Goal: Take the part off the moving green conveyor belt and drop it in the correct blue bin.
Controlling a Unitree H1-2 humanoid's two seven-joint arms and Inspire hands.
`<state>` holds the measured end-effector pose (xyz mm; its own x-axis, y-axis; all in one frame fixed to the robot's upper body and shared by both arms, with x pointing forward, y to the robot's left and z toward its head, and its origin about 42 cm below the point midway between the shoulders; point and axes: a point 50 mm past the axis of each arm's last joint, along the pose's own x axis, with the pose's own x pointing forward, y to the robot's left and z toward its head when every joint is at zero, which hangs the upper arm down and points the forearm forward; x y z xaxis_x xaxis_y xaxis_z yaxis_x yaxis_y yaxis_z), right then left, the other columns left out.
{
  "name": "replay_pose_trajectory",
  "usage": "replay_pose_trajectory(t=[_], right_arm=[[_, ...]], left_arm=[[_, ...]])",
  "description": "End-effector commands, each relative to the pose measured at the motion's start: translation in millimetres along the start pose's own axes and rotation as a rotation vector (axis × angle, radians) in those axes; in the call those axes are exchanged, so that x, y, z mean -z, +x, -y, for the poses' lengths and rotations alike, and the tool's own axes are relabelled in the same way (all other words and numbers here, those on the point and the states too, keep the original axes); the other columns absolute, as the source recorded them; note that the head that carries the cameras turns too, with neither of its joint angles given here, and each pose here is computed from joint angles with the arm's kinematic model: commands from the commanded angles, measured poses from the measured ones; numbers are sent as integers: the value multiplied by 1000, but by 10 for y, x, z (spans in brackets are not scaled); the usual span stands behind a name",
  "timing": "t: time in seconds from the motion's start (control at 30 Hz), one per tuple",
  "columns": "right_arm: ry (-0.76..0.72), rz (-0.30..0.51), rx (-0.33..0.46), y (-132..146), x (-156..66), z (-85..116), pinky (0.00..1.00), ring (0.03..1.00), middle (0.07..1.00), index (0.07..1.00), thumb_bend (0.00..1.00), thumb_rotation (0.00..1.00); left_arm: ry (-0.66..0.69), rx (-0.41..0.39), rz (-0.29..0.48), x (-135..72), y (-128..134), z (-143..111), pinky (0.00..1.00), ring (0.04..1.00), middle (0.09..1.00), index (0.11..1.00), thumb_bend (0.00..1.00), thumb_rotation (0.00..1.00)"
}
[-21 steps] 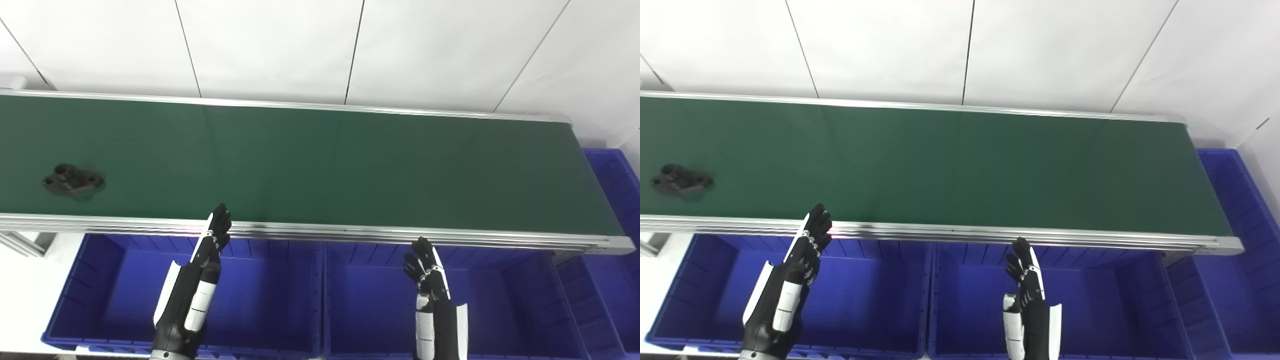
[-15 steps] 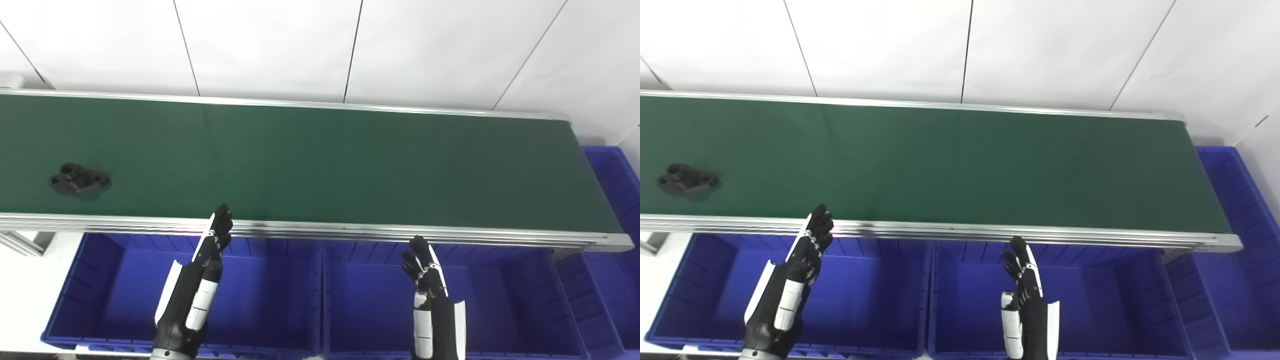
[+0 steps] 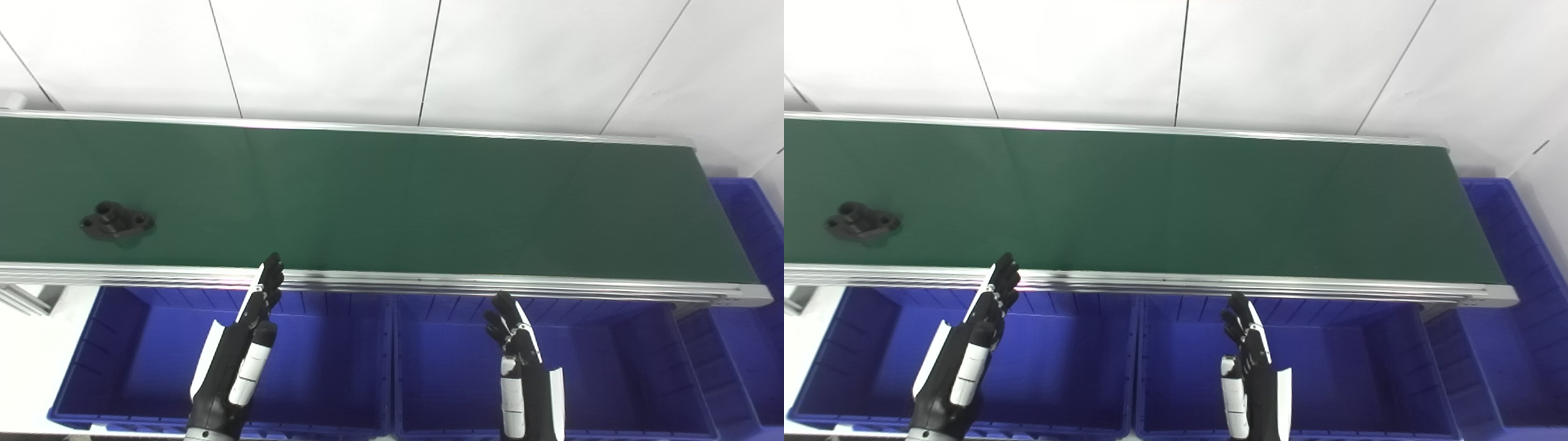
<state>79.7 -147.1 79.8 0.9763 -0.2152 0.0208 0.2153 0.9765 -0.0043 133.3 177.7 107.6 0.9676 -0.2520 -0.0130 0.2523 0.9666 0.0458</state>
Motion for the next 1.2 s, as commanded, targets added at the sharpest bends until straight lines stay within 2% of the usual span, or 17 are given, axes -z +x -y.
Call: replay_pose_trajectory(t=[0.0, 0.23, 0.57, 0.73, 0.9, 1.17], right_arm=[[115, 34, 8, 112, -170, -340, 856, 865, 901, 892, 746, 1000], [97, 38, -30, 114, -136, -313, 867, 875, 905, 900, 777, 1000], [96, 38, -40, 98, -54, -229, 871, 888, 920, 914, 783, 1000], [92, 40, -47, 68, 66, -105, 884, 906, 936, 932, 696, 989], [71, 14, -44, 64, 169, 38, 900, 917, 942, 944, 697, 940], [36, -1, -61, 102, 264, 210, 902, 922, 956, 971, 674, 982]], left_arm=[[4, 0, 55, -77, 21, 19, 1000, 1000, 1000, 1000, 629, 1000], [-30, 1, 48, -54, -9, 54, 1000, 1000, 1000, 1000, 633, 998], [-95, -13, 46, 12, -60, 191, 1000, 1000, 1000, 1000, 681, 969], [-95, -36, 43, 98, -52, 286, 1000, 1000, 1000, 1000, 692, 951], [-72, -50, 33, 197, -32, 410, 1000, 1000, 1000, 1000, 658, 956], [-63, -42, 38, 284, 18, 566, 1000, 987, 1000, 1000, 607, 939]])
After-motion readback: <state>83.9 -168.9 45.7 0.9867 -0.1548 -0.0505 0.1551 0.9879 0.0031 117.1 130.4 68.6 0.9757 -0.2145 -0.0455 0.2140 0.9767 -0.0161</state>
